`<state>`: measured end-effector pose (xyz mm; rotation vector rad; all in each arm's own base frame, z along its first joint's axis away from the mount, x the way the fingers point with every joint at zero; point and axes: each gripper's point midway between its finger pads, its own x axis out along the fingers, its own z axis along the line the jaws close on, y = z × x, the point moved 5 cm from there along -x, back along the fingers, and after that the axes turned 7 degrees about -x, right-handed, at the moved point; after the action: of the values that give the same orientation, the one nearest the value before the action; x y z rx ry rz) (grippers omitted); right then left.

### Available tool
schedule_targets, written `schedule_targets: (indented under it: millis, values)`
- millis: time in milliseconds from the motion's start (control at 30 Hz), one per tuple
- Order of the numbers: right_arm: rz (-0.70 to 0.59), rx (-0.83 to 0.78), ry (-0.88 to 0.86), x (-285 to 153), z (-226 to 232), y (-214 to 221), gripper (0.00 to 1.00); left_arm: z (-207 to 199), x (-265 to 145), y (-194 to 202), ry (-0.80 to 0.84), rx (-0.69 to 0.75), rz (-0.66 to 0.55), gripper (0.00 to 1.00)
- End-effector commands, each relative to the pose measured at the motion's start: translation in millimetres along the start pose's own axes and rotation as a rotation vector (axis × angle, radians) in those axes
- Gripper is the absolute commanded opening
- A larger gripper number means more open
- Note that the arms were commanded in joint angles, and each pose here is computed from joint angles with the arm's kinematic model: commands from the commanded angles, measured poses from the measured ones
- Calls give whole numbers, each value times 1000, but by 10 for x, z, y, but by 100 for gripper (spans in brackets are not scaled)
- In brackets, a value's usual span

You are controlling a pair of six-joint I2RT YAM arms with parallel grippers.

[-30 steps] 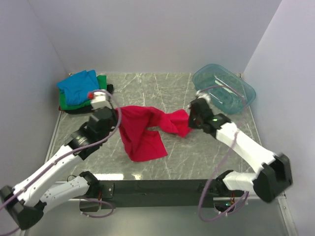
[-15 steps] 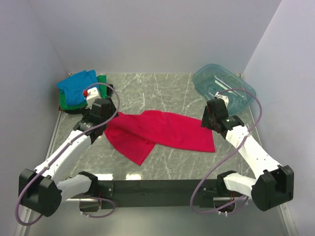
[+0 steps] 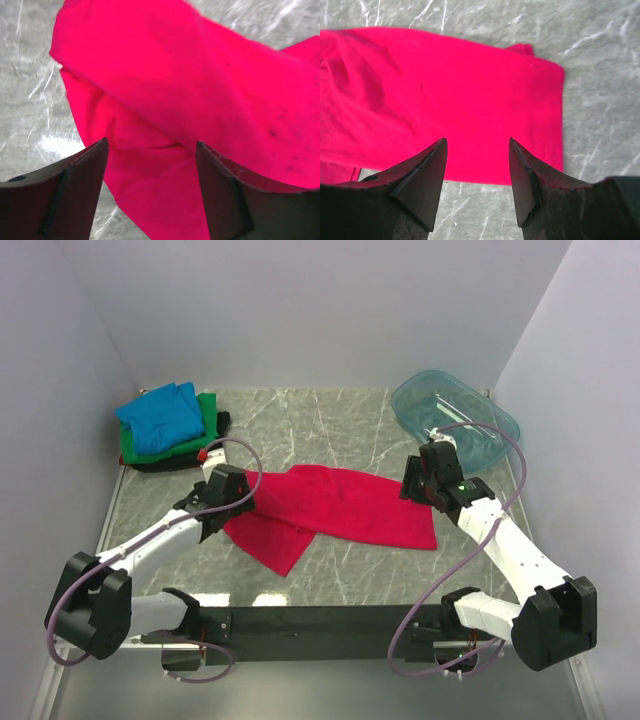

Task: Fold and stack the t-shirts
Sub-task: Flatten the tshirt out

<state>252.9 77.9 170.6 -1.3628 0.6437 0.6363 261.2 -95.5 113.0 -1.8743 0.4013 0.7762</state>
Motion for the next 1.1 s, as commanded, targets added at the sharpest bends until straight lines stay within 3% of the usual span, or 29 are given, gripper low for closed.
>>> schedule_targets:
  millis: [0,167,333,567,800,1000,1067]
  values:
    - [-40,-9,-58,-10,89,-35,59,-22,48,-64,-7,-50,-37,74]
    - [-30,-19,-67,19,98,1,59,-8,202,0,-16,-52,19,61]
    - [-33,-27,-49,8,54,30,59,141,318,122,-41,-95,91,58]
    - [-47,-33,-62,-6,75,-3,59,173,351,149,-30,-113,101,53]
    - [-46,-38,-59,-6,64,12,60,185,399,197,-36,-103,115,36]
    - [-36,-36,-56,21,56,52,60,191,402,236,-39,-91,142,36]
    - [-33,-37,-51,29,49,64,60,191,385,226,-36,-96,136,27]
